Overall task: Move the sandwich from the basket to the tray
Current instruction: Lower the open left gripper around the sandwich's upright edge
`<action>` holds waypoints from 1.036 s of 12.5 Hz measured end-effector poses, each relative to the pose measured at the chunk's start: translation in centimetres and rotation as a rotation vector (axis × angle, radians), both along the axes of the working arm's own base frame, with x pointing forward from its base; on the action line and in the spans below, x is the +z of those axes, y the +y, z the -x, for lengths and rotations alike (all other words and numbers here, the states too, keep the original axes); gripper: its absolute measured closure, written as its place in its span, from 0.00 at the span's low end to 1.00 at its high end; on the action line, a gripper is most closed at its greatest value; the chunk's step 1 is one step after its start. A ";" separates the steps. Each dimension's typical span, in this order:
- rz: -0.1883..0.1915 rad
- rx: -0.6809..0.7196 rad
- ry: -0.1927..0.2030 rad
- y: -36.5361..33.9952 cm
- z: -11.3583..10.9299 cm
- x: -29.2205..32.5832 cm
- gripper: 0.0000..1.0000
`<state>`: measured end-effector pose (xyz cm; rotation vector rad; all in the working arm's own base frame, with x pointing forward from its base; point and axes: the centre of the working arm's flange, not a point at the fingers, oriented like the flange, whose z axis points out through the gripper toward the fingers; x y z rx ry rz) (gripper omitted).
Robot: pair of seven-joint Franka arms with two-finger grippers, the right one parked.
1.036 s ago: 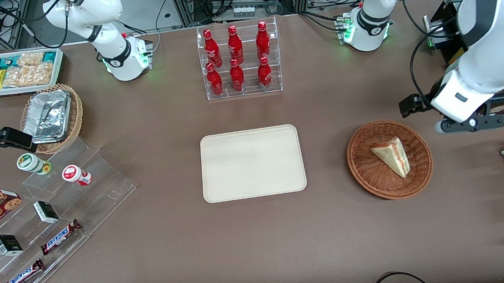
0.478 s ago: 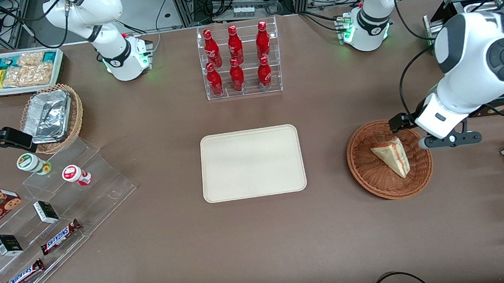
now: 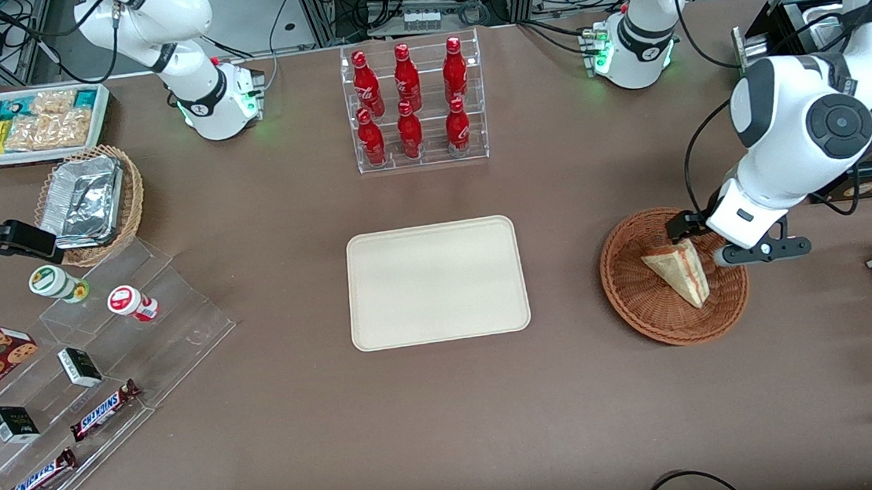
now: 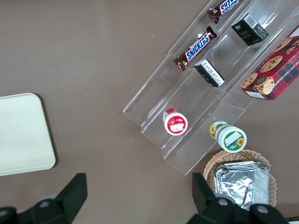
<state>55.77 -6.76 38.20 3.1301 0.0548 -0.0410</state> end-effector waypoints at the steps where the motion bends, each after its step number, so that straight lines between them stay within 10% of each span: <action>1: 0.001 0.006 -0.006 0.4 0.3 -0.8 0.00; 13: 0.005 0.561 -0.017 1.0 1.0 -5.9 0.00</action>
